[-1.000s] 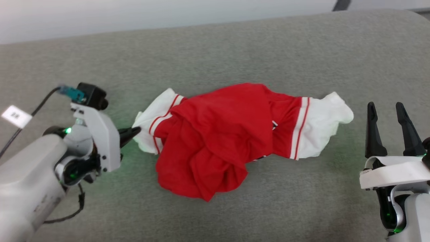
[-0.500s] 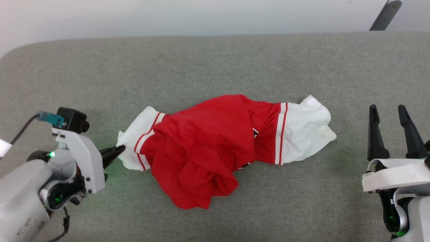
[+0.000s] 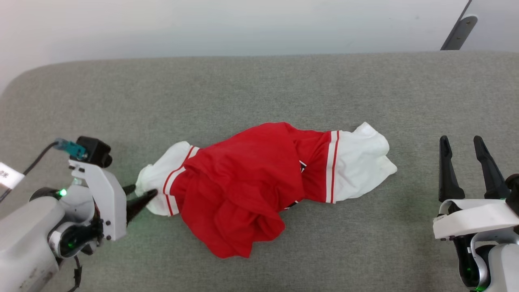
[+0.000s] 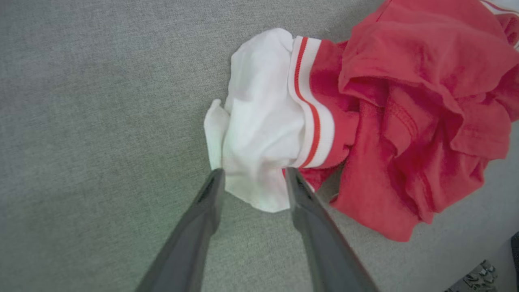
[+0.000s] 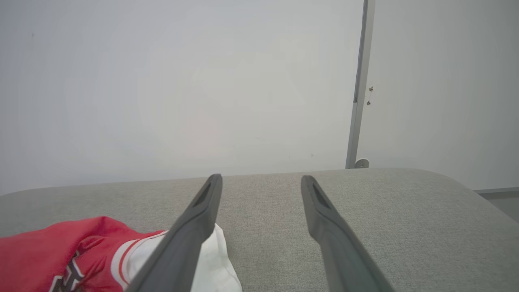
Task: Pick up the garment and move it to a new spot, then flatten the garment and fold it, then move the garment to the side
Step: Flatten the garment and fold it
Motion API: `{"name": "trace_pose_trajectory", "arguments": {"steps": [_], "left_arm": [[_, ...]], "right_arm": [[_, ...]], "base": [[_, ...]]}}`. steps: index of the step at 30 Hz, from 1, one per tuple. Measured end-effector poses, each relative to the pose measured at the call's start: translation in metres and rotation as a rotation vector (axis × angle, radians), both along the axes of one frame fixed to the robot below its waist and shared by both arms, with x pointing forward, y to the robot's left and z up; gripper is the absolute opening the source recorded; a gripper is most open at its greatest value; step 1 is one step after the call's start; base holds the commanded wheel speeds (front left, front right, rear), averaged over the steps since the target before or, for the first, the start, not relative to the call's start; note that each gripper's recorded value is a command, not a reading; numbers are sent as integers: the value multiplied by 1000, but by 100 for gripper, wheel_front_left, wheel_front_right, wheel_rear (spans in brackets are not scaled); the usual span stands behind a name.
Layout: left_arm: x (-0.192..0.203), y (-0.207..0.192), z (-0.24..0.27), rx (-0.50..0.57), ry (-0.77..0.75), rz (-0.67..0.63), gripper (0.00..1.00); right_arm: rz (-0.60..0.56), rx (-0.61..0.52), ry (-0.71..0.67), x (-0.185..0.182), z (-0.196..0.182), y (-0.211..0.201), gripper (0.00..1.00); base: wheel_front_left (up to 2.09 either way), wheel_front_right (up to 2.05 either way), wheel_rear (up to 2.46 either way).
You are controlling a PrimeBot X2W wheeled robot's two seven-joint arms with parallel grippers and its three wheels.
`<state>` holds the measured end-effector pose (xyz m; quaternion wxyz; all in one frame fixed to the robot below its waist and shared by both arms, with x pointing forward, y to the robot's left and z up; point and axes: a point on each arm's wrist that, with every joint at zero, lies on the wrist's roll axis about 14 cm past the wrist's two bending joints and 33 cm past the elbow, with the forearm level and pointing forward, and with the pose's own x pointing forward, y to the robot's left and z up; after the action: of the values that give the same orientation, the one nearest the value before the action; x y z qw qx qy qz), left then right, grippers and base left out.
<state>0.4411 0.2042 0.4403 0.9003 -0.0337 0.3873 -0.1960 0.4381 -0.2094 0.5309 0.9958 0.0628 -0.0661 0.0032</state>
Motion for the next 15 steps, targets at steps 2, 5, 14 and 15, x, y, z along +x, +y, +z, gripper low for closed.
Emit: {"name": "trace_pose_trajectory", "arguments": {"steps": [2, 5, 14, 15], "left_arm": [[0, -2, 2, 12, 8, -7, 100], [4, -8, 11, 34, 19, -33, 100], [5, -66, 35, 12, 64, -158, 100], [5, -69, 33, 18, 76, -163, 100]], "right_arm": [[-3, 1, 0, -2, 0, -1, 100], [-12, 2, 7, -7, -2, -4, 100], [-37, 4, 2, -15, 0, -13, 100], [-39, 6, 1, -16, 0, -13, 100]], "base": [[0, 0, 0], [0, 0, 0], [0, 0, 0], [0, 0, 0]]}}
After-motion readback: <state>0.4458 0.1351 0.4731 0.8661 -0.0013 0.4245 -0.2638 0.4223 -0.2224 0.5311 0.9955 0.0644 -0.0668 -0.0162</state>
